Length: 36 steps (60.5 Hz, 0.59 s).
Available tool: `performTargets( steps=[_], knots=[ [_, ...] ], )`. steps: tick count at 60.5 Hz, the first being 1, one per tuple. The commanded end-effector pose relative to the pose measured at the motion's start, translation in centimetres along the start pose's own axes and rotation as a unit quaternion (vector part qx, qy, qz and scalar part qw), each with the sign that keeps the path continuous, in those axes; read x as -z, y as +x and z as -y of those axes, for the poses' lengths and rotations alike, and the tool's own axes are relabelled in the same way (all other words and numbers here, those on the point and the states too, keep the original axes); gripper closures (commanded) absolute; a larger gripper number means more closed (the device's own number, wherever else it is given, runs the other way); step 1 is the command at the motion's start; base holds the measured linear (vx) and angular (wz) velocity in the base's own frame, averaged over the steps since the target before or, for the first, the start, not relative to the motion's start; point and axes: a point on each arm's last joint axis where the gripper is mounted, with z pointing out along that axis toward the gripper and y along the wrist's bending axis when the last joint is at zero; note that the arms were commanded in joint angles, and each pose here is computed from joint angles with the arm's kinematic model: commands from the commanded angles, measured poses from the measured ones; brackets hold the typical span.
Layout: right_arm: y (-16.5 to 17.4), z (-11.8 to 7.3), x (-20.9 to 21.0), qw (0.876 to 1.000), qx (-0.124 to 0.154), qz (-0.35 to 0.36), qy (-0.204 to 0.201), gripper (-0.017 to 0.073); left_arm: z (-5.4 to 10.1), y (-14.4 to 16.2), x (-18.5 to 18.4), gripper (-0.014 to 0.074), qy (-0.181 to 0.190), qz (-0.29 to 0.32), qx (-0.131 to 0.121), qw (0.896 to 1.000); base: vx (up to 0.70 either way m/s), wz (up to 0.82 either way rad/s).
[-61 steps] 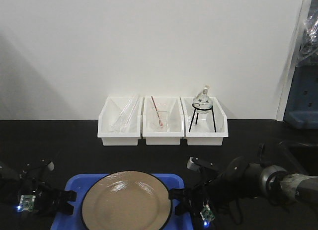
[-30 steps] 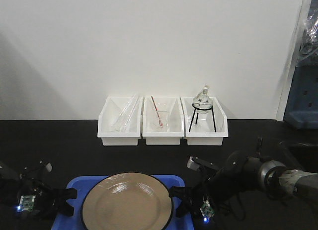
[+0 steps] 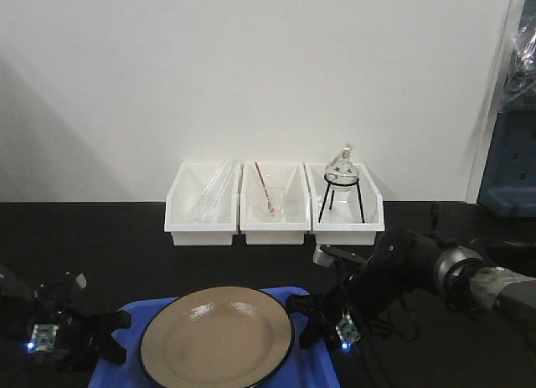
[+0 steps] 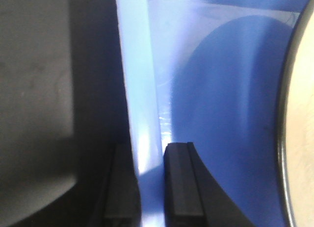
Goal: Place disk in tray to left cabinet
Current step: 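Close both grippers on the tray edges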
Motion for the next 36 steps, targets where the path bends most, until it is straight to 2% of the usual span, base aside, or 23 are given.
performTargets(
  steps=[1, 14, 36],
  knots=[
    [-0.9, -3.8, 3.6, 0.997, -0.005, 0.043, -0.065, 0.0562, 4.5, -1.6, 3.5, 0.0596, 0.06, 0.026, 0.008, 0.998, 0.0, 0.0],
    [-1.5, -4.7, 5.1, 0.996, -0.003, 0.054, -0.078, 0.0562, 5.4, -3.0, 5.4, 0.0596, 0.039, 0.025, 0.001, 0.999, 0.0, 0.0],
    [-2.7, -6.8, 8.5, 0.994, 0.003, 0.056, -0.097, 0.0562, 7.8, -4.6, 8.3, 0.0596, 0.064, 0.018, 0.002, 0.998, 0.0, 0.0]
  ],
)
